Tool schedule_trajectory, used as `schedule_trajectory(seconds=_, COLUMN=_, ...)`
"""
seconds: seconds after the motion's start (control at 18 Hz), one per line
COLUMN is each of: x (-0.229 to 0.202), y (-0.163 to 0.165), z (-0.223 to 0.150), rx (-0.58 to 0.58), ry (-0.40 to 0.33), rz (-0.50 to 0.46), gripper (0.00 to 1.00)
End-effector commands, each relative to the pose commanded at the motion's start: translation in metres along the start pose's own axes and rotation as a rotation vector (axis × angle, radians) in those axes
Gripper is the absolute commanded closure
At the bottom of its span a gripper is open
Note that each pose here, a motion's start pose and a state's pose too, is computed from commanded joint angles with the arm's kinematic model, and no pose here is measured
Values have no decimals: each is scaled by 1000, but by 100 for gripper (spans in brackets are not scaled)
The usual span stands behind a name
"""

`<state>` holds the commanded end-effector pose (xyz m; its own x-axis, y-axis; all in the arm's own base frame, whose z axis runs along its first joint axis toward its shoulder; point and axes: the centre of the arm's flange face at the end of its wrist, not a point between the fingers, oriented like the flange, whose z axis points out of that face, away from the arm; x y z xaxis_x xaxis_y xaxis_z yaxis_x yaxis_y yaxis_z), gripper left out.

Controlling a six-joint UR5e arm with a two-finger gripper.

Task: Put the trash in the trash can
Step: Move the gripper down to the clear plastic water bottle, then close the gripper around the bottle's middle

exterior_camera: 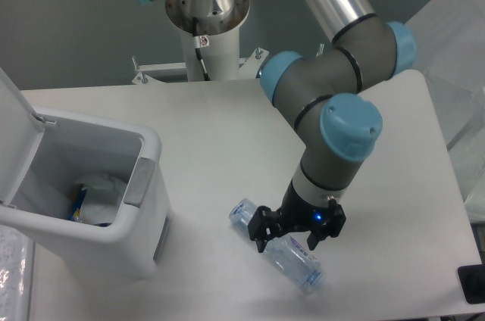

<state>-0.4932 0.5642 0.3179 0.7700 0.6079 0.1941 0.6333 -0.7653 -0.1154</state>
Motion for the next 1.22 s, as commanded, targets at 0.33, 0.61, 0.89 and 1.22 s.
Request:
schedule_trajectory(seconds=0.33, x=-19, y=-12, z=38, rx=-62, ry=-71, rz=-51, gripper=0)
schedule_trajectory(seconds=0.61, x=-25, y=-15, z=59, rx=-89, ry=-105, rz=-104, gripper=0)
schedule_trajectory(seconds=0.89, x=-16, y=-16, z=85, rx=-123, ry=-137, rz=-127, gripper=0)
schedule_trajectory(seconds=1.22, x=-13, y=-12, z=106, rx=-159, ry=-184, rz=-155, gripper=0)
